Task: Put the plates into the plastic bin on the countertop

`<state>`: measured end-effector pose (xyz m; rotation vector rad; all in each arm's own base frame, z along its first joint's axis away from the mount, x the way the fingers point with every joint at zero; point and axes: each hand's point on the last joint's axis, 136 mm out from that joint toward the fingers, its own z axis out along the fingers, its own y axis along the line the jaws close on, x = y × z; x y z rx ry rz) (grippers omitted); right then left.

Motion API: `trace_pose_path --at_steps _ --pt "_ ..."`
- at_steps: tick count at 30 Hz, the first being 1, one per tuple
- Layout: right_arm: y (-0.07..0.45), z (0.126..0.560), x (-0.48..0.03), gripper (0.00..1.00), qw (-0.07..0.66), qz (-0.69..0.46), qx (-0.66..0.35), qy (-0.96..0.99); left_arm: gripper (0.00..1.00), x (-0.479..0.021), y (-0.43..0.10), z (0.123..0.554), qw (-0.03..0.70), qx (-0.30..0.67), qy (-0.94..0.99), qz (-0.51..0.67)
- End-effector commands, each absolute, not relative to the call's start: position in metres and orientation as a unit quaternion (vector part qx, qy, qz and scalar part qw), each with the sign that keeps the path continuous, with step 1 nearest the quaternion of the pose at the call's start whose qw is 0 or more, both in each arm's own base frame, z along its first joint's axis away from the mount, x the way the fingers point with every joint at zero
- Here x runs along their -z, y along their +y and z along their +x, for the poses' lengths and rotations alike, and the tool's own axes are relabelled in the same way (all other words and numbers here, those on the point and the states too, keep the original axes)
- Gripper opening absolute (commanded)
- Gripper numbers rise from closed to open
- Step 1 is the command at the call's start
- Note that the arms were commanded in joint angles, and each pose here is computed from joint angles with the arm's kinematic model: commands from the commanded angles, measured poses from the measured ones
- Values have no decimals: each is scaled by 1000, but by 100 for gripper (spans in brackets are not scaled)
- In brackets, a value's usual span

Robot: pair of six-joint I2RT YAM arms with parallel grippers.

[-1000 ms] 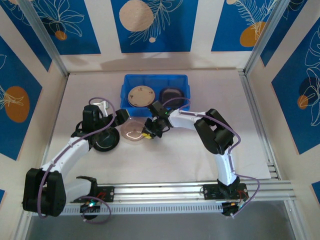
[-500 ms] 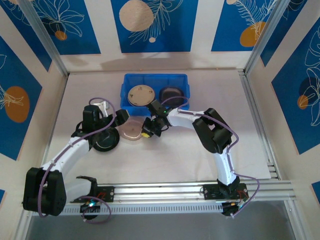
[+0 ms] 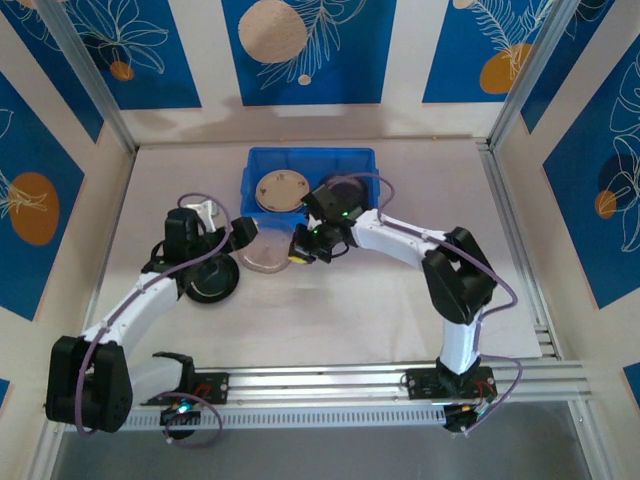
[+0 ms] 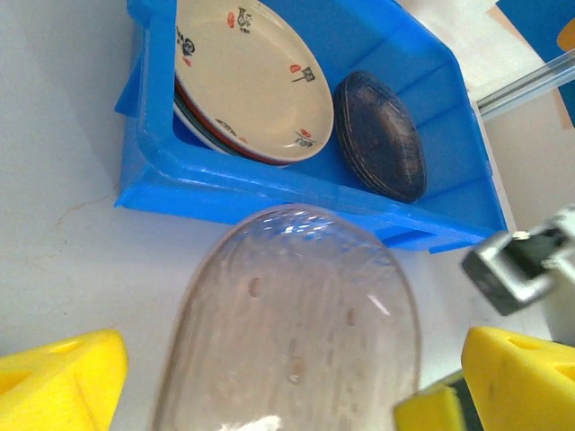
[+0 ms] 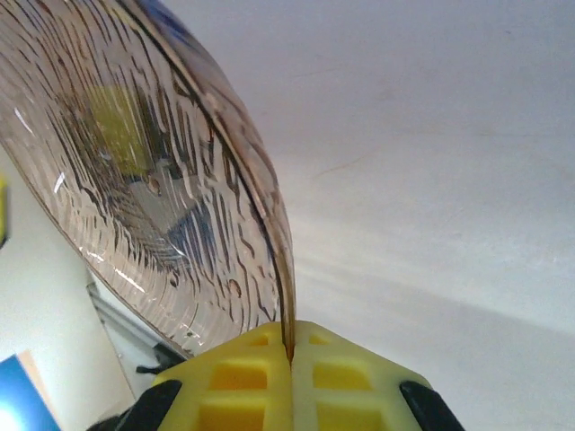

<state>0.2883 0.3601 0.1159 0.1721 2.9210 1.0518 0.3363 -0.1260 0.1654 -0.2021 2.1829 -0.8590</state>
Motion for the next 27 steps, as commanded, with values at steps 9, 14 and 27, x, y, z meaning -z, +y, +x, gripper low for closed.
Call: trace_pose_path --at_steps 9,14,27 --pt "341 281 -158 0 10 -37 -386 922 80 -210 -135 345 415 378 825 -61" --pt "342 282 -166 0 2 -50 -398 916 59 -215 -143 349 407 401 819 -52" --pt "327 301 -180 0 25 -46 -401 915 28 -203 -146 362 386 401 829 -62"
